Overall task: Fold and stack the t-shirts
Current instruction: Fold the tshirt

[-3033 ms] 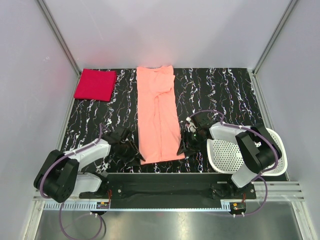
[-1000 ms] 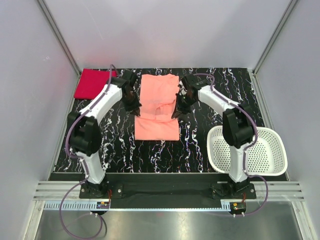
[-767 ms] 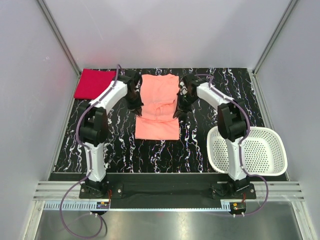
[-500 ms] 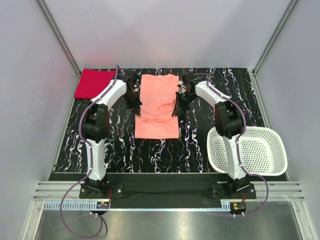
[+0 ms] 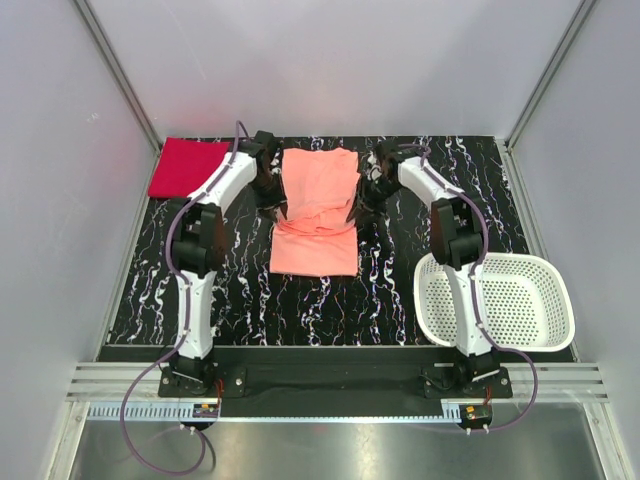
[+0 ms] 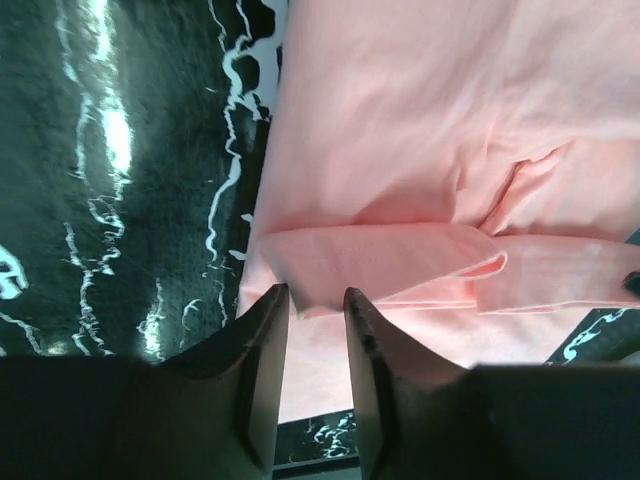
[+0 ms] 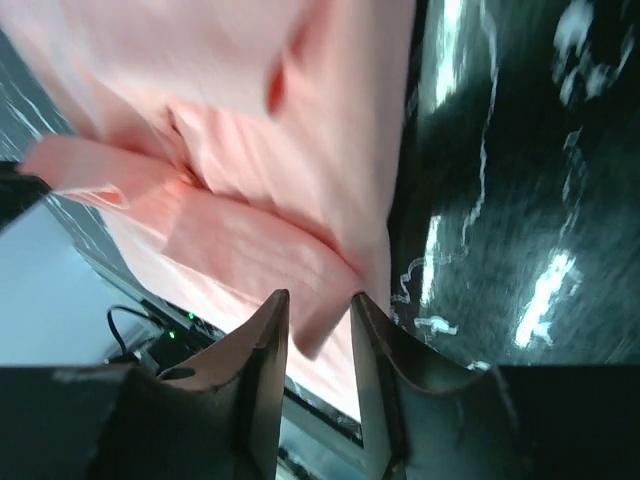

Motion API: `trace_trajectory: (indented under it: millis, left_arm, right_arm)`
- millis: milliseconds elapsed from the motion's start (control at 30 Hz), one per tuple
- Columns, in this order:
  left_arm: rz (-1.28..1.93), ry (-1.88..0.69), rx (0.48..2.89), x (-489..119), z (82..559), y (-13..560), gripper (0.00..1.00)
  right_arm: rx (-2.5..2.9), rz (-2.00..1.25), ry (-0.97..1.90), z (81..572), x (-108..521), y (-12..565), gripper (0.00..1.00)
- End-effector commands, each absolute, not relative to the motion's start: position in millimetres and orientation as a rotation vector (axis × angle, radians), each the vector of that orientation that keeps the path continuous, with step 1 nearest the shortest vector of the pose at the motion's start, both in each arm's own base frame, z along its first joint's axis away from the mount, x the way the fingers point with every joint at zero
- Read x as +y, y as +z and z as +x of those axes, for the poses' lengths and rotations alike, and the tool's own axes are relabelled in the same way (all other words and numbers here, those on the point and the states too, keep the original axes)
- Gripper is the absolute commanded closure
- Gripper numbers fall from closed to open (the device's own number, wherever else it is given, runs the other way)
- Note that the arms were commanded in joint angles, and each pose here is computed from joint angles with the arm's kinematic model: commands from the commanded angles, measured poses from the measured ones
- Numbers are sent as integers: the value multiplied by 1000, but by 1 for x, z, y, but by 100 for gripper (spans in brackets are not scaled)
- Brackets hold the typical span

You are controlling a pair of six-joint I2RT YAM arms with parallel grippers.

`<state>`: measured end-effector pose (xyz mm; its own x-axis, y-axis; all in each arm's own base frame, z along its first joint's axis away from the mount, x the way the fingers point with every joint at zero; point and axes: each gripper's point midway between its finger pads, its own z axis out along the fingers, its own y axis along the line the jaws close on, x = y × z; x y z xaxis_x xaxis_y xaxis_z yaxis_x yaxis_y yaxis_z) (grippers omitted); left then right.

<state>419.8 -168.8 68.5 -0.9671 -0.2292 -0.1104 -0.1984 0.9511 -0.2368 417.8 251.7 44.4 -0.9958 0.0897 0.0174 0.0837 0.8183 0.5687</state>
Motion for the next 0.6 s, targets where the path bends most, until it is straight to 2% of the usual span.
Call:
trace_trajectory:
  millis: [0,33,67,100,200,233,267,333,367,400,467,567]
  left_arm:
    - [-337,-245,2856,-153,441,101,63]
    - [-346,-206,2803,-145,443,117,61]
    - [-352,-202,2777,-143,443,126,51]
    - [-363,-176,2761,-139,441,131,48]
    - [-320,-197,2702,-142,429,159,45]
    - [-297,-217,2714,-145,415,160,45]
    - [-280,-231,2711,-147,411,160,45]
    - [-229,-365,2780,-168,383,147,49]
    - [-216,-413,2773,-175,380,142,52]
    - [-198,-448,2786,-185,372,136,58]
    - [-189,-495,2814,-195,357,123,65]
    - [-189,-574,2842,-208,345,107,69]
  right_arm:
    - [2877,90,989,451,252,76,61]
    - [2889,89,915,455,246,72,60]
    - [2851,61,885,465,244,88,57]
    - [2881,54,842,459,238,92,54]
    - [2877,37,793,447,231,107,50]
    - [2835,19,826,440,234,128,49]
    - [2869,34,828,427,233,111,49]
    - [2841,-23,815,413,237,119,49]
    - [2868,-28,809,402,237,105,50]
    - [2879,-43,823,395,243,102,52]
    - [2918,-45,871,380,247,89,60]
    - [2924,-61,911,372,252,78,74]
